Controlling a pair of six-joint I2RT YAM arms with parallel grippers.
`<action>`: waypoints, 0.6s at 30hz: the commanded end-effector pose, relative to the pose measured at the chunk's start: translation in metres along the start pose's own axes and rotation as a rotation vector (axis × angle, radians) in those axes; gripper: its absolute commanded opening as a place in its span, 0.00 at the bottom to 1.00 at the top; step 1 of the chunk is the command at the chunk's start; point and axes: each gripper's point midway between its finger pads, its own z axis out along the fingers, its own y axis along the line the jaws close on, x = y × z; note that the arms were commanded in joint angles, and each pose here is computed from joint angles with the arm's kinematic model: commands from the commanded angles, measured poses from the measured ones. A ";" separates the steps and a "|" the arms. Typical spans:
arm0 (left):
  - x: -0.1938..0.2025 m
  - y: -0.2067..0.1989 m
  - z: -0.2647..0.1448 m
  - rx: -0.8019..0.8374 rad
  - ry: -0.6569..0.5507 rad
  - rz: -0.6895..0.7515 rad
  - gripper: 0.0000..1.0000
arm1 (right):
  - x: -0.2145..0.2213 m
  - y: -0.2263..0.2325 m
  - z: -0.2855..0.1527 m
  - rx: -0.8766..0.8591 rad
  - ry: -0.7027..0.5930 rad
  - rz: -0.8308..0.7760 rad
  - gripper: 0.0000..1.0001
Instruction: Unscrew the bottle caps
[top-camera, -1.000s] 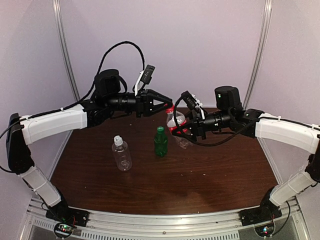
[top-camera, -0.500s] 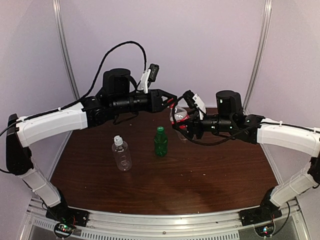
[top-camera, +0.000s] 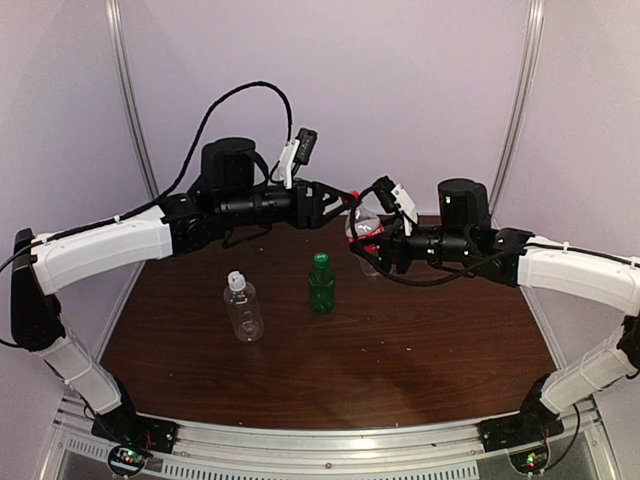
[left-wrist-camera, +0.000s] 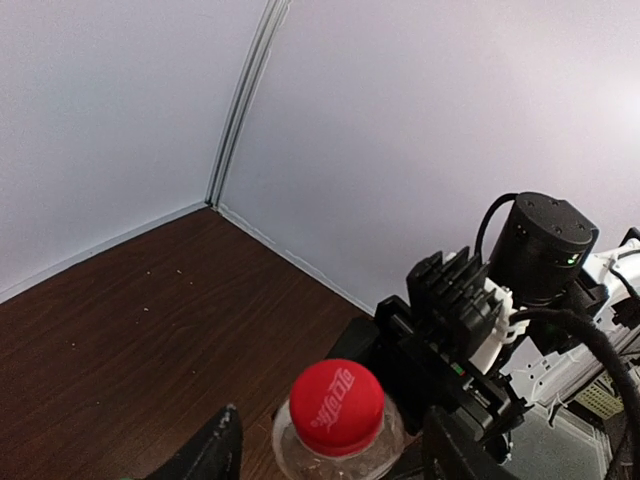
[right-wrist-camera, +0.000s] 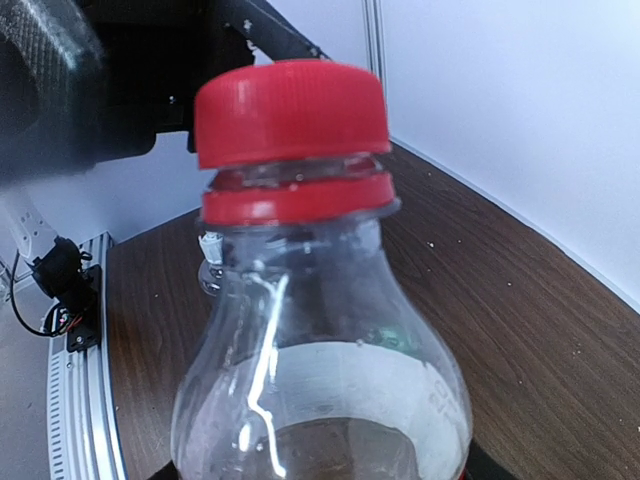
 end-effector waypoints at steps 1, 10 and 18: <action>-0.025 -0.020 -0.023 0.105 -0.084 0.098 0.68 | -0.004 0.018 -0.009 -0.090 -0.008 -0.050 0.50; -0.026 -0.043 -0.051 0.314 -0.092 0.229 0.85 | -0.002 0.054 -0.015 -0.314 0.016 -0.069 0.53; -0.014 -0.076 -0.062 0.555 -0.047 0.317 0.83 | -0.007 0.088 -0.023 -0.547 0.026 -0.039 0.56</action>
